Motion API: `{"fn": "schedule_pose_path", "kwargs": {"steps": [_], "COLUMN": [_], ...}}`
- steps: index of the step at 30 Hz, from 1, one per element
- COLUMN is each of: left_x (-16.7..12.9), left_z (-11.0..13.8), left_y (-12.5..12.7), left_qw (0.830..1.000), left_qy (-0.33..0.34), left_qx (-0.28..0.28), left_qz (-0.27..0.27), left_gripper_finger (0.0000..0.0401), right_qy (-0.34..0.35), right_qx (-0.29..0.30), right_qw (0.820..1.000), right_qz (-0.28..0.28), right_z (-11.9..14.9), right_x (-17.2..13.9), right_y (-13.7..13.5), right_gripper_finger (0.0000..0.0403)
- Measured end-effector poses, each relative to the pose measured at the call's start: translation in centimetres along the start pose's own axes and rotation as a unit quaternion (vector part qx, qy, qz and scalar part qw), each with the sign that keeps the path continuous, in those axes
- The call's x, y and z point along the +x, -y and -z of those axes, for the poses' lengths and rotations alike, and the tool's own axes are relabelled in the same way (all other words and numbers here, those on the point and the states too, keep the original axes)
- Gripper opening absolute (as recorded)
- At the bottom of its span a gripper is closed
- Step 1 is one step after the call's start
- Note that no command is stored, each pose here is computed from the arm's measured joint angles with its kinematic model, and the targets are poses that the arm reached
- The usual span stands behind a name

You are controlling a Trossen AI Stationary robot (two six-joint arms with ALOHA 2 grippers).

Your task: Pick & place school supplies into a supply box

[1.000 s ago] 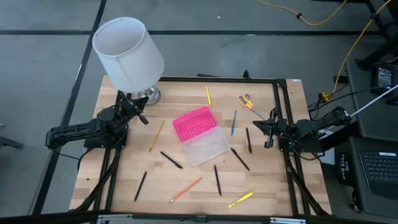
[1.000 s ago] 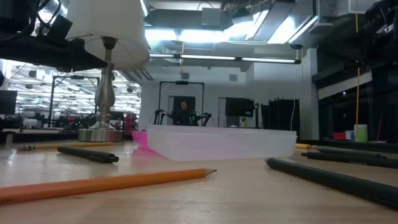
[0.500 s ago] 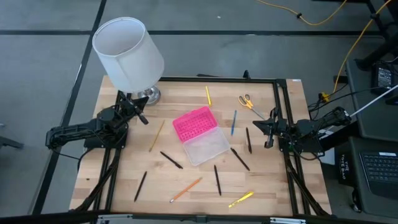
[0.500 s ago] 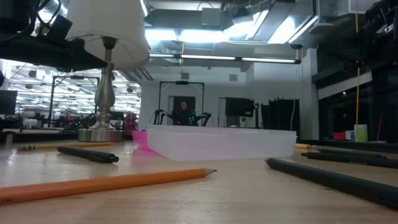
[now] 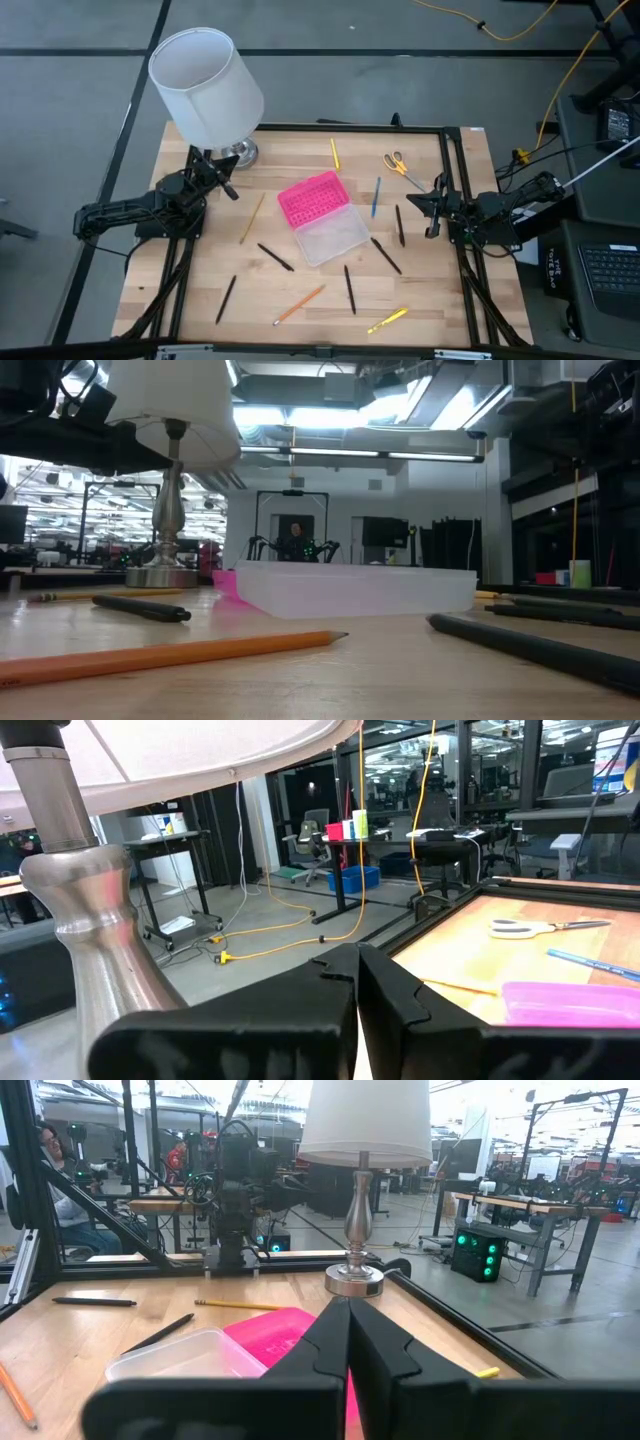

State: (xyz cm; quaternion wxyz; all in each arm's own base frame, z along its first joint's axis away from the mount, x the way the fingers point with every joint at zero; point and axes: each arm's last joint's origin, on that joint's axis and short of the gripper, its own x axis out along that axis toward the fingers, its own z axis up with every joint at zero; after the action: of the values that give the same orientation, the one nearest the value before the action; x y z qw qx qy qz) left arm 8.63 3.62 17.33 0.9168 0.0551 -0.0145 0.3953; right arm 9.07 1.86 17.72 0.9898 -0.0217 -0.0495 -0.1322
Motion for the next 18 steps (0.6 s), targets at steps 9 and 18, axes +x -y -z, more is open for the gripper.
{"fn": "schedule_pose_path", "kwargs": {"steps": [9,18], "left_x": [0.0,0.0], "left_z": [-0.01,0.0], "left_y": [0.0,0.0], "left_qw": [1.0,1.0], "left_qy": [0.0,0.0], "left_qx": [0.0,0.0], "left_qz": [0.0,0.0], "left_gripper_finger": [0.0004,0.0004], "right_qy": [0.0,0.005], "right_qx": [0.0,0.001], "right_qw": [1.0,1.0], "right_qz": [0.0,0.002], "right_z": [0.0,-0.12], "right_x": [0.0,0.0], "right_y": [0.0,0.02], "right_gripper_finger": [0.001,0.001]}}
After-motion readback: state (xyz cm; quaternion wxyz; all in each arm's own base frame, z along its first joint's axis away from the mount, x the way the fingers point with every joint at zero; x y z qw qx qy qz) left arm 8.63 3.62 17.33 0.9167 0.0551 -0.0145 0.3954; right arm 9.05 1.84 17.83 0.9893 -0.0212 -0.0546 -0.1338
